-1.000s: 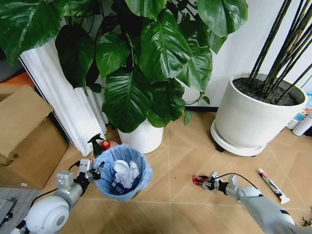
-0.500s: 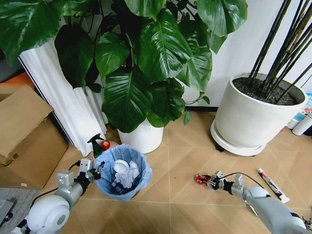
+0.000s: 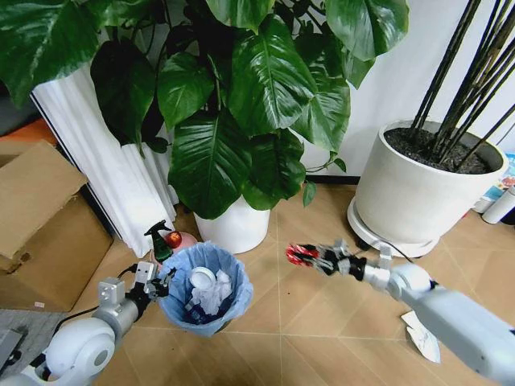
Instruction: Pick up the trash bin and place the garbage on the floor into it.
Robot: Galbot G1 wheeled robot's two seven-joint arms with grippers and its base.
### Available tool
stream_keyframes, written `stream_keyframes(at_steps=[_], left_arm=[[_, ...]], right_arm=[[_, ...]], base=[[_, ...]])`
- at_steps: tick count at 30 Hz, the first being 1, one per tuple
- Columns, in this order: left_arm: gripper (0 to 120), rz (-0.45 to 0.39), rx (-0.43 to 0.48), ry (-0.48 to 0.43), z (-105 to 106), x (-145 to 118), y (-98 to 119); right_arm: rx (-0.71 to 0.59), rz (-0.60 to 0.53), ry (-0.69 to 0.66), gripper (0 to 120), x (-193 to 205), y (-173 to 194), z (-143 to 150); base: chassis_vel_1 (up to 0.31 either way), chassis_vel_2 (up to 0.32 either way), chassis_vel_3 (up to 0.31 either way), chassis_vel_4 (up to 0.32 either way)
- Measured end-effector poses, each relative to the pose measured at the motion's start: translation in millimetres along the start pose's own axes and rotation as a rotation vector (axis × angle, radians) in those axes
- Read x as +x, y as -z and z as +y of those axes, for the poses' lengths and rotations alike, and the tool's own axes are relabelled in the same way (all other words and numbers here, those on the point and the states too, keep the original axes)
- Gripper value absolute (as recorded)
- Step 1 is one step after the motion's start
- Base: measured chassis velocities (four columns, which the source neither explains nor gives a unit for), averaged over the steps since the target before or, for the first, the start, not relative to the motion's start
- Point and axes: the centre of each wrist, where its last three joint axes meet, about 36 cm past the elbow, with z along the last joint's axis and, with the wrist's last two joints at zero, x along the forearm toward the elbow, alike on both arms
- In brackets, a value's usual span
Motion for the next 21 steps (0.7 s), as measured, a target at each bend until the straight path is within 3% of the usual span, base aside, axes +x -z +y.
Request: stream_keyframes(at_steps=[12,21], left_arm=[[1,0.001,0.018,-0.015,-6,-3,-3],[1,-0.004,0.022,-0.01,-8,0,0]], right_arm=[[-0.043,-0.021,0.185,23,-117,7,5],[-0.043,0.019,0.217,23,-142,7,-1]], base=[[0.0,0.0,0.0,0.0],[0.0,0.0,0.0,0.0]])
